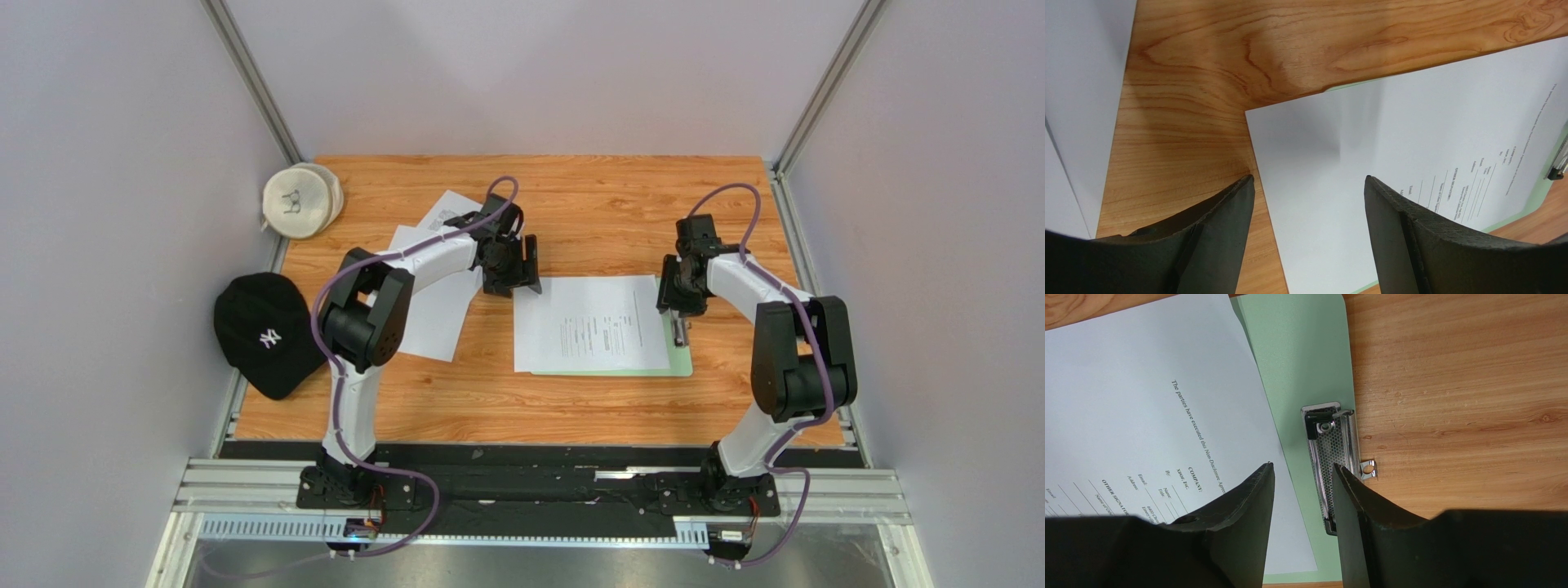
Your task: Put the files into the folder
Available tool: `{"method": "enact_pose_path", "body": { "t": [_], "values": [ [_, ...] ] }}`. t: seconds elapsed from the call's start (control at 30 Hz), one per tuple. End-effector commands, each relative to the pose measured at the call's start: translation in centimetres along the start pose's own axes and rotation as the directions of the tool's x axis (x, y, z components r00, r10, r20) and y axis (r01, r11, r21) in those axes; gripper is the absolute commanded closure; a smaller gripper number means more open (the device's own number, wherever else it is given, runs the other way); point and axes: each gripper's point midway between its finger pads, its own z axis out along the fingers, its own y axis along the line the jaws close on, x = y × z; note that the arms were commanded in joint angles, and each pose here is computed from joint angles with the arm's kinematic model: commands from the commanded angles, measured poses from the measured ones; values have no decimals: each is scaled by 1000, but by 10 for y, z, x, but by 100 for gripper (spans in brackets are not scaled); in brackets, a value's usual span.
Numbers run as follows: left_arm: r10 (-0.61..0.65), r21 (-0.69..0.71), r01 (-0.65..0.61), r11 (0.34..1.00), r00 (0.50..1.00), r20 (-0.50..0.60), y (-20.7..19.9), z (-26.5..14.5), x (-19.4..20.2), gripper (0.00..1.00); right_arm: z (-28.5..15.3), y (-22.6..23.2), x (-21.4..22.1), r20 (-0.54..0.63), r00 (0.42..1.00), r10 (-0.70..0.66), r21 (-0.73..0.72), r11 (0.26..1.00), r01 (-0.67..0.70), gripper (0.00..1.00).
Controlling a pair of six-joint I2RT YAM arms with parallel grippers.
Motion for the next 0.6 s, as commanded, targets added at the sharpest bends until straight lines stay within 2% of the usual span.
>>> {"method": "enact_pose_path", "body": {
  "t": [0.0,0.33,0.57],
  "values": [
    [37,36,-36,999,998,-48,-8,12,16,26,-3,4,-15,41,999,-4,-13,1000,4,57],
    [51,47,-49,998,998,-43,-12,9,17,26,-3,4,-14,36,999,0,-12,1000,0,58],
    [84,0,-84,996,996,0,-11,-4,5,25,0,-1,-9,23,1000,2,13,1000,-2,62]
  ]
}}
